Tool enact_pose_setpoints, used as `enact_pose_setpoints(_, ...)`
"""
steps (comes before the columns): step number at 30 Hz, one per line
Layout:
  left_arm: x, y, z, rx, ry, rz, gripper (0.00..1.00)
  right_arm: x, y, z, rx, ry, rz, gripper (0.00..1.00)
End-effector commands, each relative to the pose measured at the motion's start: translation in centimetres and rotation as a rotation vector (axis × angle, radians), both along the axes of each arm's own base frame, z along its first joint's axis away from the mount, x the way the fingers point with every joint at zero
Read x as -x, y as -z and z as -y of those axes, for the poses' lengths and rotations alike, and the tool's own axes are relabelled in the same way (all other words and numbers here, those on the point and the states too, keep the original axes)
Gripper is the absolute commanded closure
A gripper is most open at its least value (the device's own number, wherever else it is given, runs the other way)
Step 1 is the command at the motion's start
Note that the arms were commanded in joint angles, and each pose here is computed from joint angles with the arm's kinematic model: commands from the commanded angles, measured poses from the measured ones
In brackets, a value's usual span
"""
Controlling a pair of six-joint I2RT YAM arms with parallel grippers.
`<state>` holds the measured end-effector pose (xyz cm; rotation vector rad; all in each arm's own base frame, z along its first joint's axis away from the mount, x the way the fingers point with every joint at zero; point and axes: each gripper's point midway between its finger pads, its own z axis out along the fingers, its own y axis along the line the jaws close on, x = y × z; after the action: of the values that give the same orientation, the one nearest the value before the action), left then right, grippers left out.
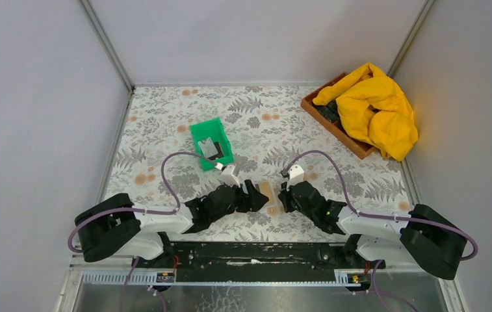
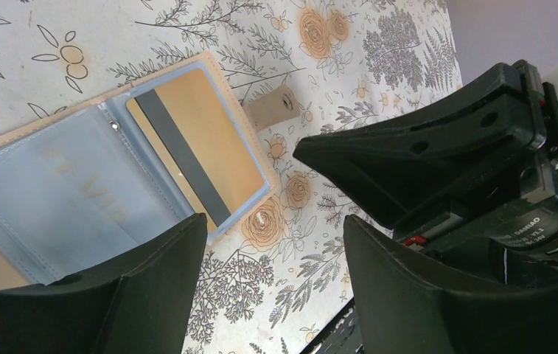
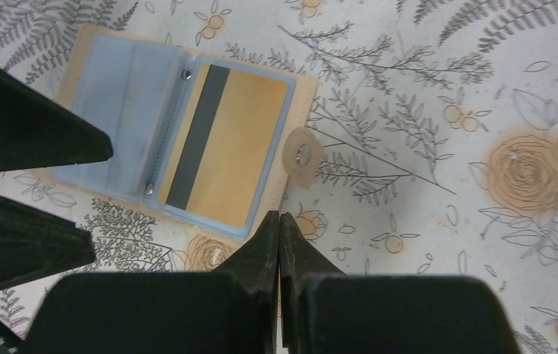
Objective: Take the credit cards out of the card holder
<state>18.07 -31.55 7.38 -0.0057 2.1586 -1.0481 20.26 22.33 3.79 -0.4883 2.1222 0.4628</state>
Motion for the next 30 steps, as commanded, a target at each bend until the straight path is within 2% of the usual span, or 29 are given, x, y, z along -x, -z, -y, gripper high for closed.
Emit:
enact_pose_setpoints(1,-1.4,-2.5,1.0,0.082,-0.052,0.053,0.25,-0.4,-1.3,-2.1,-0.084,-0.033,0.004,1.00)
enact_pose_setpoints(8,-2.1,-2.0,0.8,0.082,-0.075,0.065,0.25,-0.9,-0.4,-3.3,-0.069,-0.050,-0.020,1.00)
enact_pose_setpoints(30,-3.0,0.2,-0.4,0.124,-0.088,-0.013,0.25,-2.9,-0.9,-4.2,-0.059,-0.015,0.038,1.00)
